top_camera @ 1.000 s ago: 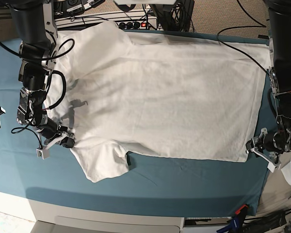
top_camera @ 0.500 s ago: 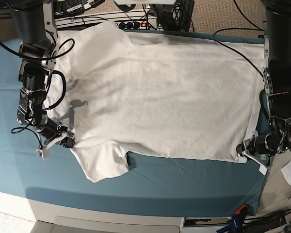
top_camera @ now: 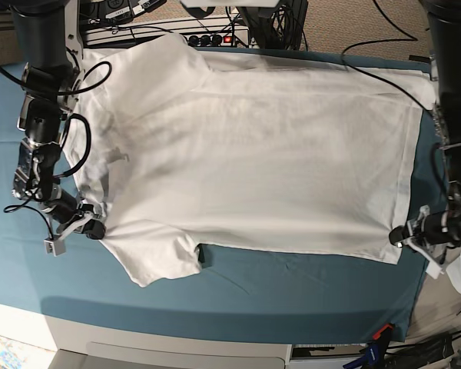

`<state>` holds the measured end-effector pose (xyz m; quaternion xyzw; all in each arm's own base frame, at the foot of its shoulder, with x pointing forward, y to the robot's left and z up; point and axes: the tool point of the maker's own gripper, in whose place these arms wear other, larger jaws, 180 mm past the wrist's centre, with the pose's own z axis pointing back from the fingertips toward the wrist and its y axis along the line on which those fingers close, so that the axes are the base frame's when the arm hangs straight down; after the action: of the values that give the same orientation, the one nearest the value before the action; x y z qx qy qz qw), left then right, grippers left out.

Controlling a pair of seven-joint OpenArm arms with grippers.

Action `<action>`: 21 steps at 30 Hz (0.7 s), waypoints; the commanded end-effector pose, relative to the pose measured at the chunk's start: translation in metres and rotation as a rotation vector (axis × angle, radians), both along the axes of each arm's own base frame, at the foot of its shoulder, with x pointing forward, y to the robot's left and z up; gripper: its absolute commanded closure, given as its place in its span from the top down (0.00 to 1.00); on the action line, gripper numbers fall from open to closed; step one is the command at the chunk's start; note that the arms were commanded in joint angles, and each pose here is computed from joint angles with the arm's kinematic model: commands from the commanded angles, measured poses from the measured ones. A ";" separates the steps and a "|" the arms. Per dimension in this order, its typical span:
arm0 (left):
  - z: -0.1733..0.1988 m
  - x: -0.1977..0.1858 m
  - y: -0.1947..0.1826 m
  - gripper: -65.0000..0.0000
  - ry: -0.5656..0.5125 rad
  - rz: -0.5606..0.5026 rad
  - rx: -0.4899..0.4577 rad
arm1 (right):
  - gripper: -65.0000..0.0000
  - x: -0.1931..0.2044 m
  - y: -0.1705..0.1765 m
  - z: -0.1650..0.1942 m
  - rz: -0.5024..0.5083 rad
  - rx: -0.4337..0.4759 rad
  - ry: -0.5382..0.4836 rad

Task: Fold the T-shirt properly
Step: 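Grasp the long edge with both grippers and fold it over lengthwise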

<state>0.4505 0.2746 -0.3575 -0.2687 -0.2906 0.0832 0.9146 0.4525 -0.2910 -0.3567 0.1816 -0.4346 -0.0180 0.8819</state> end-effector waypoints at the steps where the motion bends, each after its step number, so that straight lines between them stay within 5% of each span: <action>1: 0.032 0.013 0.014 0.00 -0.081 0.005 -0.011 | 0.00 0.016 -0.018 0.038 -0.035 0.000 -0.095; 9: 0.073 -0.020 0.022 0.00 -0.106 -0.126 -0.205 | 0.00 0.000 -0.021 0.062 0.018 0.036 -0.084; 13: 0.090 -0.030 0.024 0.00 -0.126 -0.144 -0.300 | 0.00 -0.024 -0.011 0.057 0.085 -0.040 -0.070; 21: 0.056 -0.065 0.046 0.00 -0.036 -0.099 -0.277 | 0.00 -0.091 0.023 0.044 0.256 -0.219 -0.031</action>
<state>0.3716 0.3090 -0.3258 -0.4110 -0.2407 0.0772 0.8759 0.3515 -0.2590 -0.3326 0.1478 -0.3948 0.1426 0.8955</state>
